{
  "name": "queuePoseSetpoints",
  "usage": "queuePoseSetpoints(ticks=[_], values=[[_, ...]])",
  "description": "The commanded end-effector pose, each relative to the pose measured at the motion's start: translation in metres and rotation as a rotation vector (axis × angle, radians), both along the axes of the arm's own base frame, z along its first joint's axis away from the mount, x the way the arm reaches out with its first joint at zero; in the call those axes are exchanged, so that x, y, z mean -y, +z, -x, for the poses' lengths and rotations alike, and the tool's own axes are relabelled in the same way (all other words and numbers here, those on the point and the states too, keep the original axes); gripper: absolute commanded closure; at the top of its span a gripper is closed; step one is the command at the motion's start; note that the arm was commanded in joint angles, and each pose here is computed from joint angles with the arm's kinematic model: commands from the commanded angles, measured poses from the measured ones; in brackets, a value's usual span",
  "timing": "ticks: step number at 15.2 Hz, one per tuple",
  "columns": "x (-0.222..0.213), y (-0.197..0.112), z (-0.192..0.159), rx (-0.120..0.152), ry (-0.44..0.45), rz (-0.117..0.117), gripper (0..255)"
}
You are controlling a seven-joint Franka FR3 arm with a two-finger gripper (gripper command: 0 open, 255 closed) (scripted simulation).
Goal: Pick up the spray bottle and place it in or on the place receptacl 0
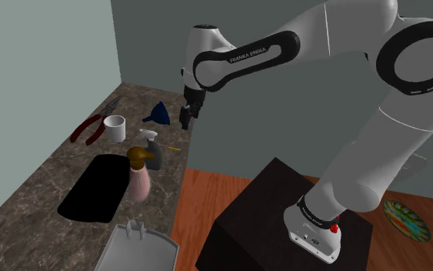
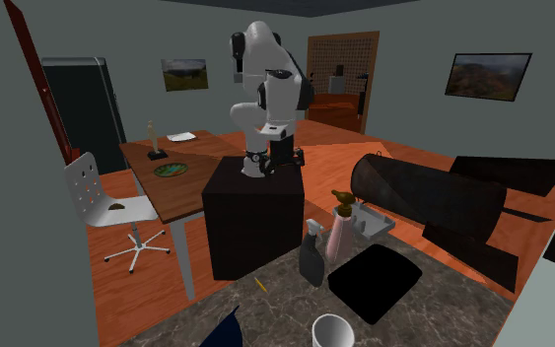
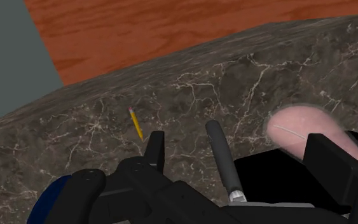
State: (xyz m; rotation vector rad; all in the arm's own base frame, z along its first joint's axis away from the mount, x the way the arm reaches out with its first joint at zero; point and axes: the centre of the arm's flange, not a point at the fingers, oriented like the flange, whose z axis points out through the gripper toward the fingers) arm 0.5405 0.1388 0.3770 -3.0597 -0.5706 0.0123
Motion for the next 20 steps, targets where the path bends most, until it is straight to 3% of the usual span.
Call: queuePoseSetpoints(ticks=[1,10,20], values=[[-0.012,-0.013,-0.019,0.007,0.015,-0.009,0],[-0.073,-0.071,-0.093,0.036,0.082,-0.049,0],[-0.078,-0.112,-0.096,0.037,0.083,-0.05,0]])
